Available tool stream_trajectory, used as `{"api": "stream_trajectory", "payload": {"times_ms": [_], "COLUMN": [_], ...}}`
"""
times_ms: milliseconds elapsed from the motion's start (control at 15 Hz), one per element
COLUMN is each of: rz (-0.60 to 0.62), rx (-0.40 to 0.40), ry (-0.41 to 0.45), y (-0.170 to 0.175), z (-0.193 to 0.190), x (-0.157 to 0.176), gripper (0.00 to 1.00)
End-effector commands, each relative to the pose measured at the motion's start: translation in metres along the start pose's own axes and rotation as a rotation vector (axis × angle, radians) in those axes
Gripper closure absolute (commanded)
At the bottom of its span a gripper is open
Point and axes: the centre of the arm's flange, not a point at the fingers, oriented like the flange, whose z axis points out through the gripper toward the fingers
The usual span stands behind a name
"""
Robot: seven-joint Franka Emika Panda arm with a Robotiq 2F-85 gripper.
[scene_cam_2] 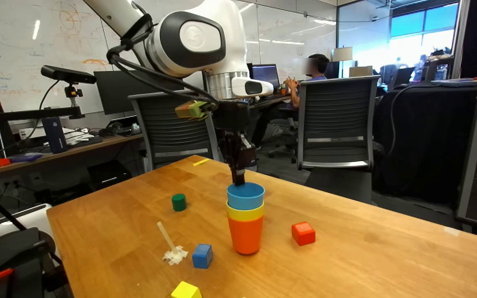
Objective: Stack up the cups
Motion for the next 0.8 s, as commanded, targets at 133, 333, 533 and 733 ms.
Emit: {"api": "stream_trajectory", "payload": {"times_ms": [133,333,533,733], "rz": [-0.037,-0.057,-0.096,-0.170], "rx": [-0.003,0.006,0.013,0.016], "ry": [0.027,0.033,0.038,0.046], "y": [-0.004,-0.006,-0.010,-0.020], "z": [-0.007,-0.009,-0.015,-0.023], "x": [-0.003,-0.008,-0.019,-0.040], "gripper": [0.43,0.21,0.01,0.00]}}
